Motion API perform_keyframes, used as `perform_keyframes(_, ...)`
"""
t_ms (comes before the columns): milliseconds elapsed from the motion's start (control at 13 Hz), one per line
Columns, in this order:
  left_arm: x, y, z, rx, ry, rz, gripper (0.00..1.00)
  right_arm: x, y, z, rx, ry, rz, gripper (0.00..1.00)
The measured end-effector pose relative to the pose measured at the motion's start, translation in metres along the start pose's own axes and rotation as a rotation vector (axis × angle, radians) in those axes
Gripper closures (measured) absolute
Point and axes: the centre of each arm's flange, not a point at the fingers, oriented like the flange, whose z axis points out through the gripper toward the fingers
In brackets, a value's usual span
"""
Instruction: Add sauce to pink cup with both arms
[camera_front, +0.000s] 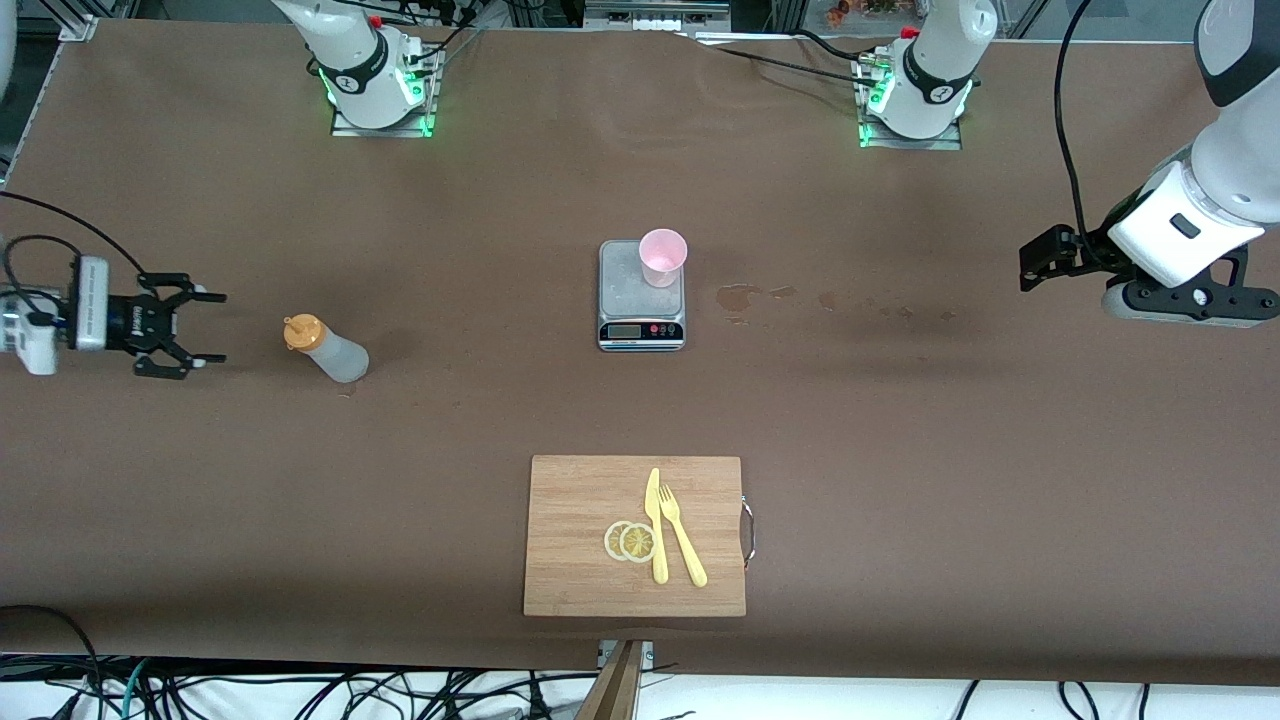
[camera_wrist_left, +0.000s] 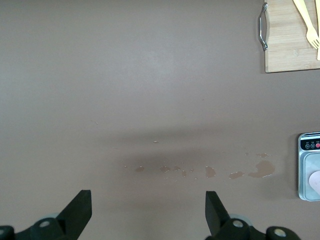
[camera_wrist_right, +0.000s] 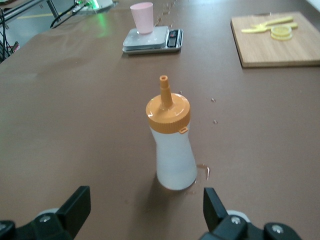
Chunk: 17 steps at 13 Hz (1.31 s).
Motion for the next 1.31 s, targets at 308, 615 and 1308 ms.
perform_keyframes(308, 0.000, 0.000, 0.000, 0.000, 0.000, 0.000, 0.00, 0.081, -0.013, -0.053, 0.001, -0.214, 0.175, 0.00)
perform_keyframes(615, 0.000, 0.000, 0.000, 0.000, 0.000, 0.001, 0.00, 0.161, -0.005, -0.060, -0.052, -0.400, 0.420, 0.00)
perform_keyframes(1308, 0.002, -0.009, -0.020, -0.002, 0.045, -0.015, 0.00, 0.297, -0.016, -0.069, -0.460, -0.539, 1.007, 0.00)
